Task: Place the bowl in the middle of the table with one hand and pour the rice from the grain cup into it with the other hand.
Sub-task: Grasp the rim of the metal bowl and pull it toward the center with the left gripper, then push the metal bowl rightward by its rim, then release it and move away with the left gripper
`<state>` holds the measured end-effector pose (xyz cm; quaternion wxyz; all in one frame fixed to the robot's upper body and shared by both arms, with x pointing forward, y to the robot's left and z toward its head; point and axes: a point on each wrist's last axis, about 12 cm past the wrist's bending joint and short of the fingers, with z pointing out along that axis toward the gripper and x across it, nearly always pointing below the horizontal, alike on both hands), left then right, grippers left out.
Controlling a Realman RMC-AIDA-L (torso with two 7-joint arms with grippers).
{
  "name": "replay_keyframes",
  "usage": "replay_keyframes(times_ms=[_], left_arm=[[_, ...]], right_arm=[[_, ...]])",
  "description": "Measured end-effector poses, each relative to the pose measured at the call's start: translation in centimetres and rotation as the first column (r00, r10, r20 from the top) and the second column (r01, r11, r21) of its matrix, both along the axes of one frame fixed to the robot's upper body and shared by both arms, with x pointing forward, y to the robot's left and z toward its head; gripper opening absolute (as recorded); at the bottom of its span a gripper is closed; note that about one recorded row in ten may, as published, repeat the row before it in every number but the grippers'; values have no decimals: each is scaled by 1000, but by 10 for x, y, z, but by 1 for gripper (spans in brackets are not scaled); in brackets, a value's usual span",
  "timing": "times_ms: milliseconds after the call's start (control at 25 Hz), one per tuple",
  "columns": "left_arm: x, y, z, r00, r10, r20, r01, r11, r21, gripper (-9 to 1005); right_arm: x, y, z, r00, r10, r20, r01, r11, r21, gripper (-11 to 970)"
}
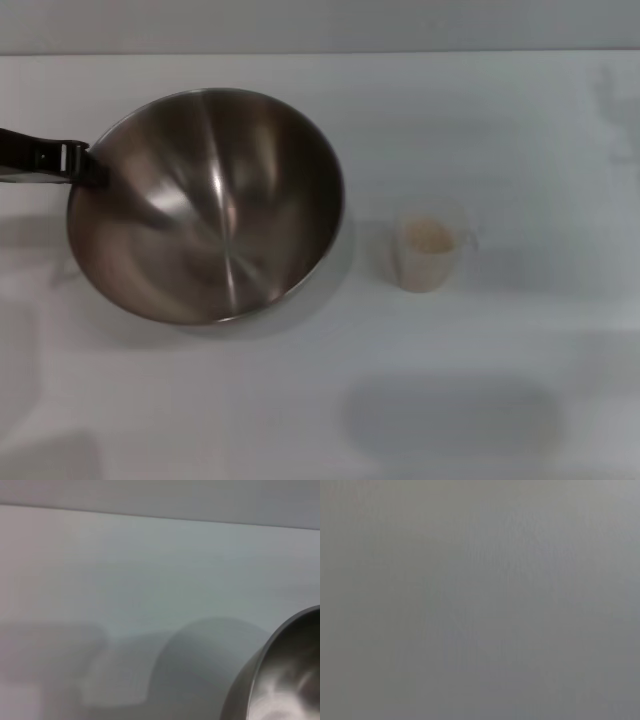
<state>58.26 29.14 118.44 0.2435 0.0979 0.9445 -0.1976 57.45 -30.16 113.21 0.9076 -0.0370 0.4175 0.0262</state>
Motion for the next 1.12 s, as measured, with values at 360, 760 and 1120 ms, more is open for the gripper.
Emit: replay_keyframes(times_ms=[360,760,1120], left_arm=[[10,-34,-1,997,-68,30,67,997,31,39],[15,-59,-12,995,-100,28,99,994,43,39],[18,-64,-22,993,-114,2,113,991,75,39]], right_arm=[[-1,-1,0,1000,-2,-1,2,1000,-1,533],[-1,-1,-1,1000,-3,-3,3,1000,-1,533],[-2,-2,-1,1000,-4,0,4,1000,-1,533]])
